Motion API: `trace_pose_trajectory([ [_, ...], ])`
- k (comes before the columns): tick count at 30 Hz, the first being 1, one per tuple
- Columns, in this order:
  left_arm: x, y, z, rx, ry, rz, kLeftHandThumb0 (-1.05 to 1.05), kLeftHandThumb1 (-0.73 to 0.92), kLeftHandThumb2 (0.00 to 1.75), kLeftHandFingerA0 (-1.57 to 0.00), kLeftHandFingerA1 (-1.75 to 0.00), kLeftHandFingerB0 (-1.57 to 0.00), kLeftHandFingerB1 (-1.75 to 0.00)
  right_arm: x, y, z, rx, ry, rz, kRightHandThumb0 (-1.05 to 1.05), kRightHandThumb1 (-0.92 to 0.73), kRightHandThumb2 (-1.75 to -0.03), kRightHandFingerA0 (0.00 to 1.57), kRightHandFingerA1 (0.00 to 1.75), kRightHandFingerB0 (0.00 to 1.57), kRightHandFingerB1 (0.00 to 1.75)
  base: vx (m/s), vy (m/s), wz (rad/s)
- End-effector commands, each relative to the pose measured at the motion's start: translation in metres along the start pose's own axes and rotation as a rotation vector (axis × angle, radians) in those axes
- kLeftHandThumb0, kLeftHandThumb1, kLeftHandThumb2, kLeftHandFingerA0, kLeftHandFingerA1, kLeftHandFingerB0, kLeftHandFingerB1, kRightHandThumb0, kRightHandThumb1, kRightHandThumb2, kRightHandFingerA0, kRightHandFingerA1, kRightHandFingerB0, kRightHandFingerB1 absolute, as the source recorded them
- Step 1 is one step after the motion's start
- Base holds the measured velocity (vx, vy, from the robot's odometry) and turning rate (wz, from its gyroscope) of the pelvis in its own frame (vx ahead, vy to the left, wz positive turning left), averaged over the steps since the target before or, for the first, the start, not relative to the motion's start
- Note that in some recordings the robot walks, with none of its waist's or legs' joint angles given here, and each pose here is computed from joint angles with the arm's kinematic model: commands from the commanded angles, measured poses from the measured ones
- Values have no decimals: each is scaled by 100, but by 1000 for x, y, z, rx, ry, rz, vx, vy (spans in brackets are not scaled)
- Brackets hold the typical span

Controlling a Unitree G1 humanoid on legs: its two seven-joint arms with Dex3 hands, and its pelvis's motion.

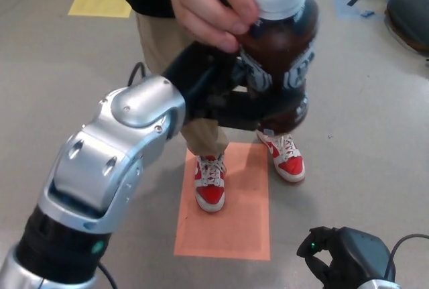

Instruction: The robot recieved a bottle of protein shake from a person using its left hand and then shake the protein up and down 2 two times and hand it back to the person

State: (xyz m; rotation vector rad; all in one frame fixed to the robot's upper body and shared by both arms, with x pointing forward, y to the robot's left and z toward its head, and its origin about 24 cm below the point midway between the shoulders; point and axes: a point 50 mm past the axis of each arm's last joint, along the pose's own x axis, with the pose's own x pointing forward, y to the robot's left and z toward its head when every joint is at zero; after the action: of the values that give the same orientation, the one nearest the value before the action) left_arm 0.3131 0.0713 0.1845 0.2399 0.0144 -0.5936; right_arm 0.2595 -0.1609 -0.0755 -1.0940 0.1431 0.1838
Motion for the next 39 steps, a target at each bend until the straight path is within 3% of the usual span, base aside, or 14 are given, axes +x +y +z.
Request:
trace_pose_trajectory([
  [1,-5,17,-6,28,-43,135,-20,83,74,-89,-158,-67,-123,2,-6,-3,-21,0,-17,-46,-67,-82,97,78,89,66,0,0,0],
  [6,-5,32,-36,-27,30,182,-19,82,72,-87,-157,-65,-118,5,-9,-2,-12,4,-27,-40,-62,-89,102,82,90,65,0,0,0],
  [8,-5,39,-57,-49,78,205,-19,85,70,-82,-160,-66,-118,5,-9,-2,3,9,-25,-44,-67,-74,101,81,90,64,0,0,0],
  [11,-5,43,-71,-67,117,221,-19,85,71,-82,-161,-67,-119,5,-9,-2,15,12,-28,-45,-69,-72,101,80,91,63,0,0,0],
  [19,-8,47,-101,-101,184,232,-21,82,72,-86,-154,-75,-110,5,-9,-1,34,13,-43,-45,-67,-76,96,74,92,64,0,0,0],
  [25,-14,47,-116,-106,222,230,-18,81,73,-88,-155,-69,-112,5,-8,-3,10,18,-28,-44,-66,-80,98,68,92,60,0,0,0],
  [31,-14,52,-106,-106,213,221,-22,79,74,-83,-160,-66,-114,4,-8,-4,6,16,-26,-45,-65,-78,98,70,93,59,0,0,0],
  [32,-12,58,-93,-114,173,237,-20,80,72,-79,-157,-67,-113,5,-9,-4,8,15,-29,-44,-65,-77,98,68,93,58,0,0,0],
  [35,-16,93,6,-238,-148,338,-20,82,68,-86,-158,-69,-117,4,-8,-1,13,4,-39,-45,-67,-75,98,77,92,62,0,0,0],
  [37,-18,92,10,-254,-164,325,-15,79,71,-85,-154,-71,-112,2,-7,-3,6,6,-44,-43,-66,-73,103,79,93,60,0,0,0],
  [39,-14,74,-39,-204,11,299,-14,82,70,-78,-157,-70,-116,2,-7,-3,16,15,-36,-45,-66,-75,98,75,92,60,0,0,0],
])
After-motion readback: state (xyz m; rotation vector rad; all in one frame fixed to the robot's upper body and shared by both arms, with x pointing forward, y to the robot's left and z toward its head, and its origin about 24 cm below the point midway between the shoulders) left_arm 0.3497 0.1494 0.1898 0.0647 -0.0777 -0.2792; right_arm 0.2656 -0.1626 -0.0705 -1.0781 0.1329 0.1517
